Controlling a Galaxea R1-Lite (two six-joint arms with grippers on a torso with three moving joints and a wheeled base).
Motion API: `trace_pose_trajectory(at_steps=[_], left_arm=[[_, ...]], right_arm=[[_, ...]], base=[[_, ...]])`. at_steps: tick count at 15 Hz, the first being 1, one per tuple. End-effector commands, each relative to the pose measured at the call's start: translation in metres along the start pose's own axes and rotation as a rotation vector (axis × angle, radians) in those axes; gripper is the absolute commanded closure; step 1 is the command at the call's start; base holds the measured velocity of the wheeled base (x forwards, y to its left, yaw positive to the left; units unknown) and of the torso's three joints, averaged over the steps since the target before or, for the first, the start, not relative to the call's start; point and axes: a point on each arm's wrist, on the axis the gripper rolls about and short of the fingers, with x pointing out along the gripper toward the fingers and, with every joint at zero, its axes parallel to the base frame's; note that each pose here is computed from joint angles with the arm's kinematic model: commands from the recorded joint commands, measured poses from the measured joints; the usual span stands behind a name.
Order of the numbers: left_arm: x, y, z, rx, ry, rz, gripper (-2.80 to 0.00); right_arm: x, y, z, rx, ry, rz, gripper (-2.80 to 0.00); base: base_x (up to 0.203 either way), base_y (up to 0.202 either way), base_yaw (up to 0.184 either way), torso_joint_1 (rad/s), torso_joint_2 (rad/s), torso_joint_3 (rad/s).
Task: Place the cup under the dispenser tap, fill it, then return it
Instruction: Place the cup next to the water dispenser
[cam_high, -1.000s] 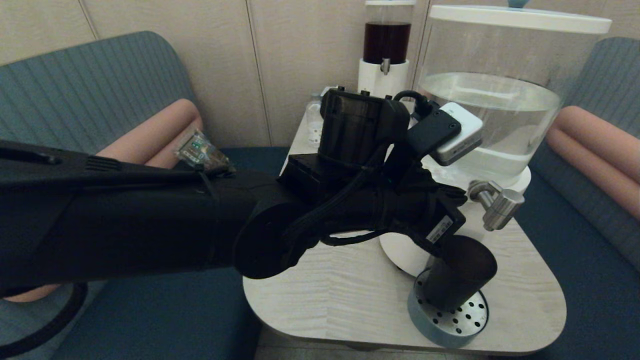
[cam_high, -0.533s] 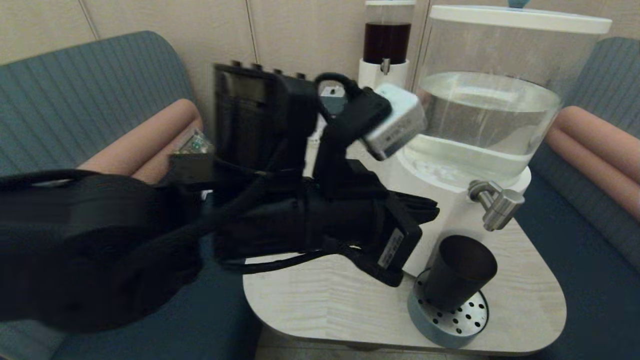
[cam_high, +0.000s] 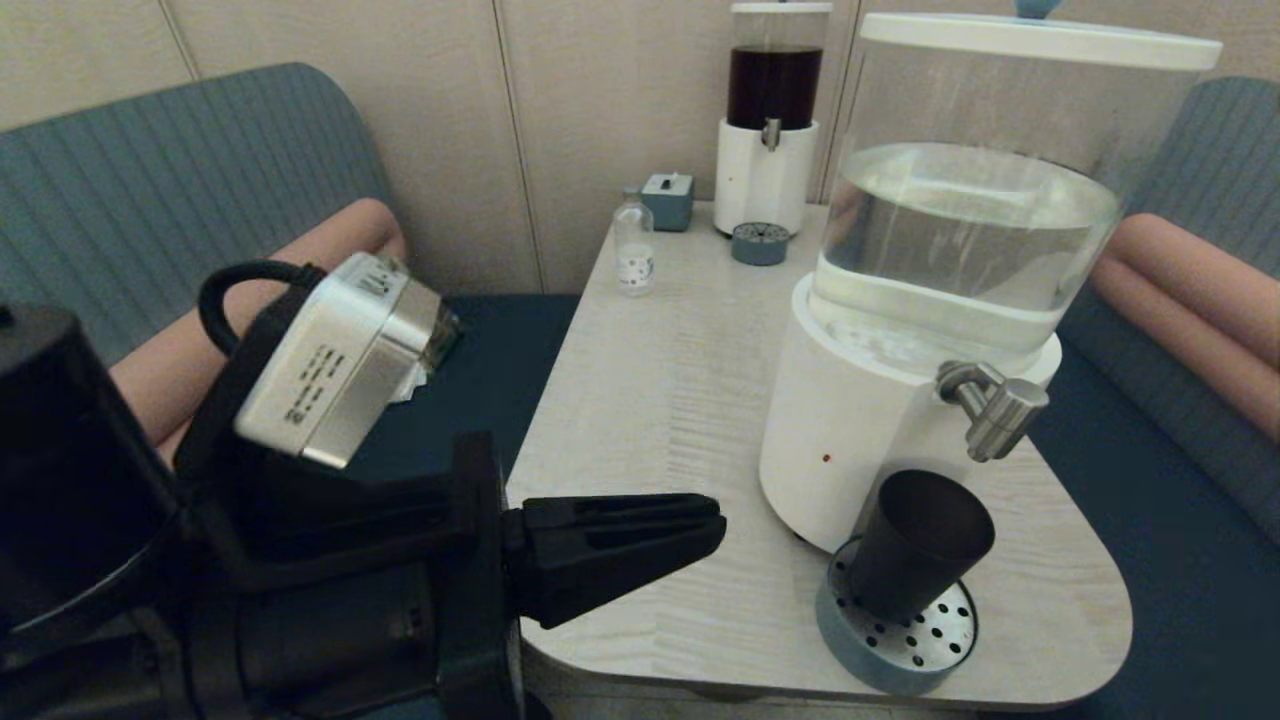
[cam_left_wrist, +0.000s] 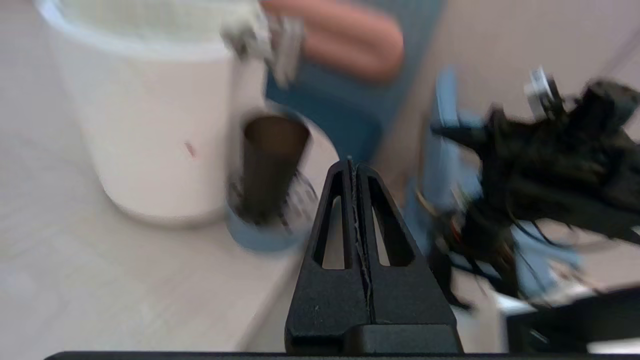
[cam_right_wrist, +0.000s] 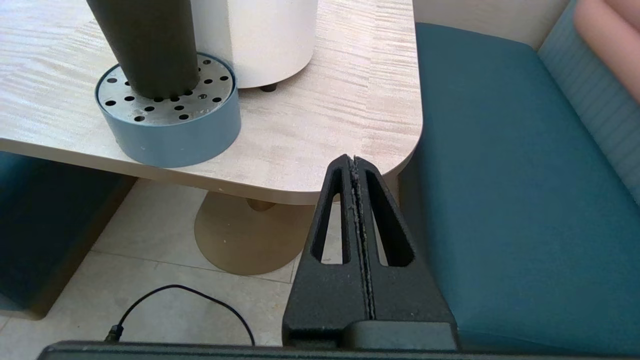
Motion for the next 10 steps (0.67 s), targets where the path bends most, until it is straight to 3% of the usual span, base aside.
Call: trace_pose_trajectory(at_steps=[1,3,6,10], left_arm=[[0.019,0.015,-0.022,0.053,-0.115,0.009,0.00],[0.040,0.031,-0.046,0.071,-0.156,0.015,0.00],[0.058,0.045,-0.080,0.058,-0.110,0.002,0.00],[0.077,0.055,-0.086,0.072,-0.117,0.002,0.00]], right_arm=[[0.000,0.000,0.000,-0.001,0.001,0.002,0.00],[0.000,0.000,0.000,-0.001,0.001,0.002,0.00],[0.000,0.000,0.000,-0.001,0.001,0.002,0.00],[0.000,0.000,0.000,-0.001,-0.001,0.000,0.00]], base=[[0.000,0.000,0.000,0.000,0.00,0.000],[0.000,0.000,0.000,0.000,0.00,0.000],[0.000,0.000,0.000,0.000,0.00,0.000],[0.000,0.000,0.000,0.000,0.00,0.000]])
